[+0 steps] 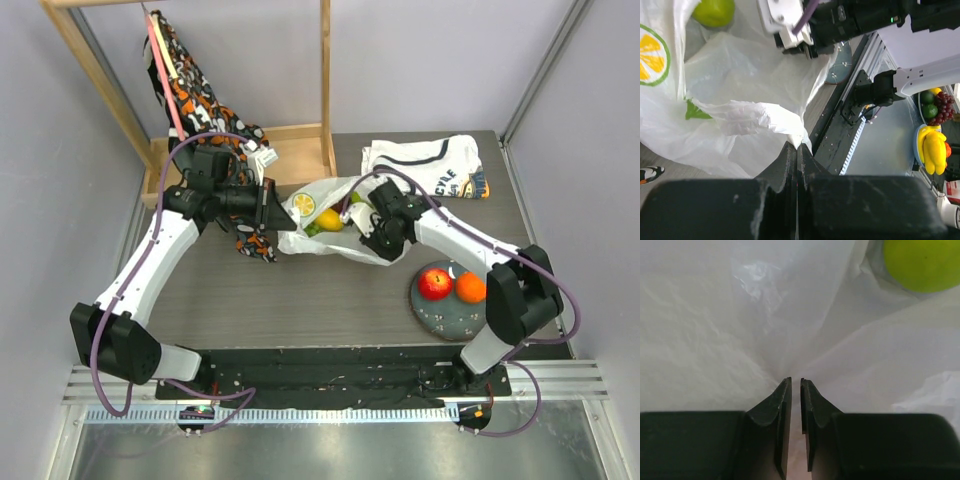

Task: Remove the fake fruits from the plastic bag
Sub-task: Take out the fake fruit from the plastic bag.

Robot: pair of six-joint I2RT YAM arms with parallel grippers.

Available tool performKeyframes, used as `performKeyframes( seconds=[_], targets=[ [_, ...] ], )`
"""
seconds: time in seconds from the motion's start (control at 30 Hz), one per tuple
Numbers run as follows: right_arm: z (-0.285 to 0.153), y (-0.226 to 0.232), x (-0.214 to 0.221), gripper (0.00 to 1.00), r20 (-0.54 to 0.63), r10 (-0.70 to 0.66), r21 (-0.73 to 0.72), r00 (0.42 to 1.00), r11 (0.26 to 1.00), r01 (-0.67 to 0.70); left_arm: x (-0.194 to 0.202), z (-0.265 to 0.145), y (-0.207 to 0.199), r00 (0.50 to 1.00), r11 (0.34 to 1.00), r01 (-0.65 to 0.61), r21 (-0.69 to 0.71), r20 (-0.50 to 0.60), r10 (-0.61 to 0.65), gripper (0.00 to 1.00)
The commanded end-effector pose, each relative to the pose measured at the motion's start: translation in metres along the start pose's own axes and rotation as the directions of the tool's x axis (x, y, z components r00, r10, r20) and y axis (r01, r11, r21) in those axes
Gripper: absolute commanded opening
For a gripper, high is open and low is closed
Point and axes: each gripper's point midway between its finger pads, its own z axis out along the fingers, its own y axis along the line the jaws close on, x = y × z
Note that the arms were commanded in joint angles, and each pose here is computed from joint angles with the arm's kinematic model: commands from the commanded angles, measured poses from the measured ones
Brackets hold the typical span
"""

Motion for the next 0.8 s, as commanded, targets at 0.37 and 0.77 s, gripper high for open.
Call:
performKeyframes(
  seconds=[0.37,0.77],
  targets=[
    [-0.038,-0.055,-0.073,0.43,0.220,0.036,0.254,0.975,0.963,-0.093,0.007,0.009,-0.005,1.000,0.999,-0.026,0.029,-0.010,0.026,0.00],
    [0.027,-0.077,-0.068,0.88,0.148,0.132,0.307,0.980,0.936,-0.172,0.066,0.008,0.035,0.997,0.982,0.027,-0.189,-0.065,-0.040,0.00]
  ],
)
